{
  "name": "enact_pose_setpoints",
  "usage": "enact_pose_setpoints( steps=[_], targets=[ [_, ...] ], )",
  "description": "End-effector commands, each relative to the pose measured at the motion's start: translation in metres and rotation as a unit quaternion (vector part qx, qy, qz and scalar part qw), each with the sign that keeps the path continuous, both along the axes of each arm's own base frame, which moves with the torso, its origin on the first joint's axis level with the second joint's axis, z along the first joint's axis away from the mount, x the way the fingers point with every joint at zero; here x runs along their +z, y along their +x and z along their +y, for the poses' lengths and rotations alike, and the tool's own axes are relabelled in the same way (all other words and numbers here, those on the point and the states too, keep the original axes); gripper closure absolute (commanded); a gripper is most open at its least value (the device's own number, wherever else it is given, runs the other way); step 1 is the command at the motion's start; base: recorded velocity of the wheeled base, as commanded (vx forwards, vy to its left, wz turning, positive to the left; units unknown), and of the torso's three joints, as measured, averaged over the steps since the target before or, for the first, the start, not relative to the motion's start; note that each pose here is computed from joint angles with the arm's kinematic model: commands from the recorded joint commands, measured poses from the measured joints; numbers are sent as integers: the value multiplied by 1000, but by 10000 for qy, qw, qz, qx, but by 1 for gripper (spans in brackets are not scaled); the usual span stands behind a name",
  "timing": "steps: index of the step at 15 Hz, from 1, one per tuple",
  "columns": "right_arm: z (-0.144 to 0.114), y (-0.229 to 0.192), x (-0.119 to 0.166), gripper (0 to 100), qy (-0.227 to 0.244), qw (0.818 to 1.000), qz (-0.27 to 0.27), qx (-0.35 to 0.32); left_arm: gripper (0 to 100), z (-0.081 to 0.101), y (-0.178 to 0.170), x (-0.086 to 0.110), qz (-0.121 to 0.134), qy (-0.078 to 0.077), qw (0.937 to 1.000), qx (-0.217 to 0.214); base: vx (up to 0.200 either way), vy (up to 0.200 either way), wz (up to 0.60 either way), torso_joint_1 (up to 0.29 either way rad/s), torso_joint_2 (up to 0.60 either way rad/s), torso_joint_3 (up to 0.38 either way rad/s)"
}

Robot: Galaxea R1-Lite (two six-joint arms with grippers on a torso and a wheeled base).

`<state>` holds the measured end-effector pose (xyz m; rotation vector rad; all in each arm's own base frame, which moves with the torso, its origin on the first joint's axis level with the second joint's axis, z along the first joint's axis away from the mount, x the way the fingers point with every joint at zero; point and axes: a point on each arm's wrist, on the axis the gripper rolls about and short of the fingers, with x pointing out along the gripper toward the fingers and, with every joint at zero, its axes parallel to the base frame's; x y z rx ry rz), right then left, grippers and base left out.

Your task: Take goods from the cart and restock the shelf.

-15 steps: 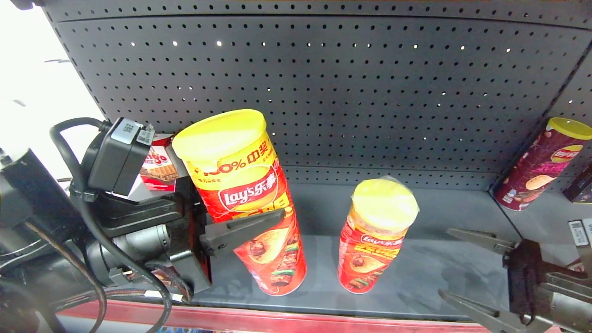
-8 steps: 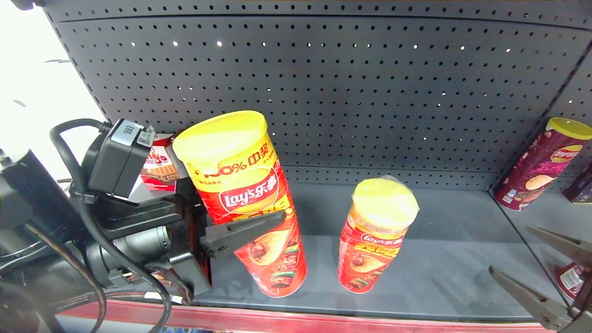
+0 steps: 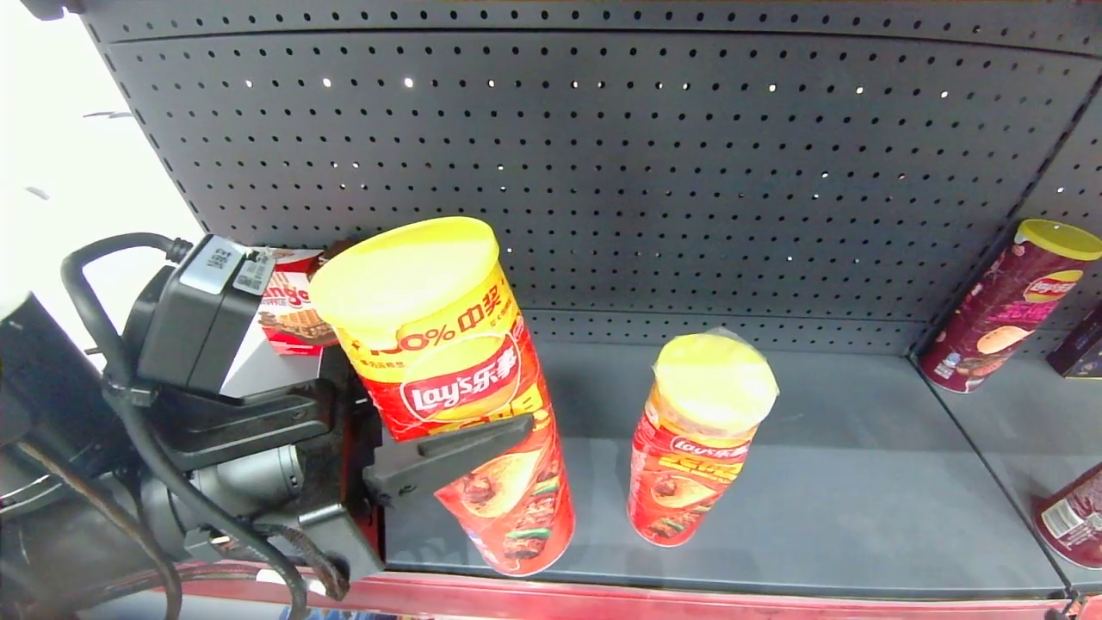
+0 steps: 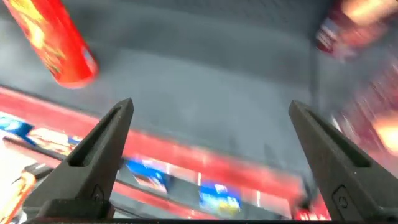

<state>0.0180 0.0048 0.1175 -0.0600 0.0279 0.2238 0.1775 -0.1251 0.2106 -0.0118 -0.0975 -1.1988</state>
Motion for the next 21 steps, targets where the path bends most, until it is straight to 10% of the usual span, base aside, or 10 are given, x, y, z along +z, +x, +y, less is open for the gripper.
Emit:
enact_pose_setpoints(
  steps=[1,17,21],
  targets=[
    [-4,-41,-41,0,100,9941,-215,-1059,100,5,-8,0,-24,-16,10000,-11,0,0,0,0,0,0],
    [-6,-41,-41,0,304,9890,-163,-1435,100,13,43,12,-303,4,9975,642,0,0,0,0,0,0],
    [-6,-41,-41,0,304,9890,-163,-1435,100,17,43,12,-309,78,9995,77,0,0,0,0,0,0]
  ],
)
